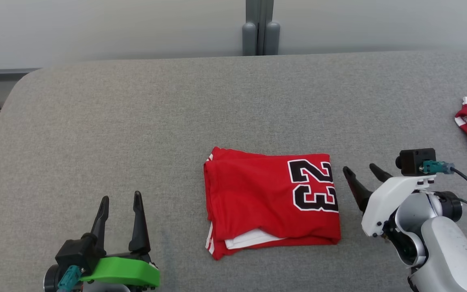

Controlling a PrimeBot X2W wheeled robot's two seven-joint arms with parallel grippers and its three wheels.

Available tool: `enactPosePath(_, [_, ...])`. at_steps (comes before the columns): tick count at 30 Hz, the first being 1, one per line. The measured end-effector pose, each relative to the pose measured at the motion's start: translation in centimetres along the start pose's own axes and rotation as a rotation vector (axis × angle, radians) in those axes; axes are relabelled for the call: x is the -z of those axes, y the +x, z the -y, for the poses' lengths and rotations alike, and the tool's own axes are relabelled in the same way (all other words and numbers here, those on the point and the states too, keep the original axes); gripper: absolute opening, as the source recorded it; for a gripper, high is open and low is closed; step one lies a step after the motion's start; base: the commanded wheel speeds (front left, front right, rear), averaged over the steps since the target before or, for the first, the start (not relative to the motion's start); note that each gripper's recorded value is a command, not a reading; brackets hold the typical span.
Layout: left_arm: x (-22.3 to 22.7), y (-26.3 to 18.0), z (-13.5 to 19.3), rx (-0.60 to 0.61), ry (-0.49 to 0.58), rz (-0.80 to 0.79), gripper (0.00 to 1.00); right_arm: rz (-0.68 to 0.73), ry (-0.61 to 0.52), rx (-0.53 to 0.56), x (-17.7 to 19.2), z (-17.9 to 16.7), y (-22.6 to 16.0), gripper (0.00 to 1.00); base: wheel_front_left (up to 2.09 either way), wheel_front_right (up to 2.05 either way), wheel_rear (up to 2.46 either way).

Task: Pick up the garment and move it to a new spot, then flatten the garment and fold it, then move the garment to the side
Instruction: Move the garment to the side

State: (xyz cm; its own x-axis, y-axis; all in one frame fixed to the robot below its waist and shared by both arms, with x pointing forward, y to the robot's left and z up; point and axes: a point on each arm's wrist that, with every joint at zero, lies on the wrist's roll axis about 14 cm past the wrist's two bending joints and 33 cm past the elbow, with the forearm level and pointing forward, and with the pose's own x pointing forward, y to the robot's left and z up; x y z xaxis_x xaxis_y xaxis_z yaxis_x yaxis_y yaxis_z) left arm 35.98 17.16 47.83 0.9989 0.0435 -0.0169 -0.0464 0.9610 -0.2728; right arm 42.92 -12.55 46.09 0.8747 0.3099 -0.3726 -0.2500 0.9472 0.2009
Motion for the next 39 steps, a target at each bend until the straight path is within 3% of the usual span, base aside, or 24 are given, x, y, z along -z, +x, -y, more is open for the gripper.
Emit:
enactPosePath(12, [0.3, -0.2, -1.9, -0.062, 0.008, -0.011, 1.00, -0.266, 0.089, -0.084, 7.1, -2.3, 2.1, 1.00, 0.00, 0.00, 0.00])
enactPosePath(18, [0.3, -0.5, -2.5, -0.082, 0.011, -0.012, 1.00, -0.302, 0.098, -0.098, 7.7, -2.8, 3.1, 1.00, 0.00, 0.00, 0.00])
enactPosePath(20, [0.2, -0.5, -2.4, -0.081, 0.010, -0.010, 1.00, -0.303, 0.098, -0.107, 7.7, -3.2, 3.4, 0.37, 0.00, 0.00, 0.00])
enactPosePath(21, [0.2, -0.4, -2.4, -0.082, 0.011, -0.009, 1.00, -0.304, 0.096, -0.110, 7.7, -3.3, 3.5, 0.24, 0.00, 0.00, 0.00])
enactPosePath(22, [0.2, -0.4, -2.4, -0.080, 0.011, -0.008, 1.00, -0.303, 0.094, -0.114, 7.7, -3.4, 3.5, 0.00, 0.00, 0.00, 0.00])
enactPosePath(28, [0.3, 0.3, -1.3, -0.042, 0.021, -0.009, 1.00, -0.265, 0.072, -0.096, 6.7, -2.2, 3.4, 0.00, 0.00, 0.00, 0.00])
enactPosePath(39, [2.2, 3.2, 5.0, 0.154, 0.008, -0.050, 1.00, -0.126, 0.032, 0.159, 2.3, 9.0, -1.3, 0.00, 0.00, 0.00, 0.00])
